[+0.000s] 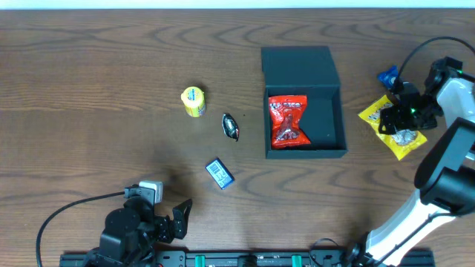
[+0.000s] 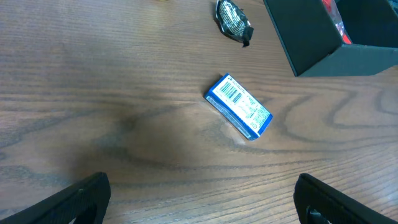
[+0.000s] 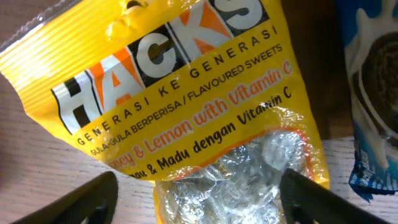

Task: Pack container
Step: 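Grasp the yellow HACKS bag with the right gripper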

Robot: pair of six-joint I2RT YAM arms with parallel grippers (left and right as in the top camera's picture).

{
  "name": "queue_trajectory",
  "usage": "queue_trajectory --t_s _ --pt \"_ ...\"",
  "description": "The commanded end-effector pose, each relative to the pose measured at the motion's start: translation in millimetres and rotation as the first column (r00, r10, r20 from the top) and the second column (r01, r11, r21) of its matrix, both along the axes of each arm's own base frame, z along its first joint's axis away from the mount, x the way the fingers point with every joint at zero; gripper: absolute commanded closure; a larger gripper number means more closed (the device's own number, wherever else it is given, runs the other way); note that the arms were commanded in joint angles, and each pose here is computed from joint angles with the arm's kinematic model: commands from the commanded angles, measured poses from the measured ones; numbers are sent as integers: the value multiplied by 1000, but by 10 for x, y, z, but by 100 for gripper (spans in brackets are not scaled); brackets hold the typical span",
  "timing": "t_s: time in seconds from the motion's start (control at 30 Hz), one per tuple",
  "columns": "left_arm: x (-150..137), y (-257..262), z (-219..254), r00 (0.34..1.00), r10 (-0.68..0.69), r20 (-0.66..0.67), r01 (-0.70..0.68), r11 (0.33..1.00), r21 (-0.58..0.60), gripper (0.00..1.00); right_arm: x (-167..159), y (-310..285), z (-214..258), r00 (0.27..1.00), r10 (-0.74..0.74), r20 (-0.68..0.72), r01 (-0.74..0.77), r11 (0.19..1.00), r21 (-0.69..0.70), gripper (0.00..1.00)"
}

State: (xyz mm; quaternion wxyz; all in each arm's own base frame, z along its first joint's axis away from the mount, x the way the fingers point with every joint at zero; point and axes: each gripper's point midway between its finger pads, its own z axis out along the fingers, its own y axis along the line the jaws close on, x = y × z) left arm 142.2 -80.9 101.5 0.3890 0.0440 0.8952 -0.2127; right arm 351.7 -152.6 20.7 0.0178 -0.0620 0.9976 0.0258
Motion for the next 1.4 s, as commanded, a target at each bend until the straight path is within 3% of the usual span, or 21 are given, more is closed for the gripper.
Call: queue_trajectory --t_s 0.0,0.4,1.37 --pt "11 19 -23 1000 12 1 -12 1000 5 5 -9 -15 -10 999 -35 -4 35 999 11 26" --pt "11 19 -23 1000 12 1 -12 1000 5 5 -66 13 -48 999 -42 -23 42 999 19 26" --pt "12 19 -22 1000 12 2 -12 1000 5 5 -40 -23 -50 995 -94 -17 94 996 0 66"
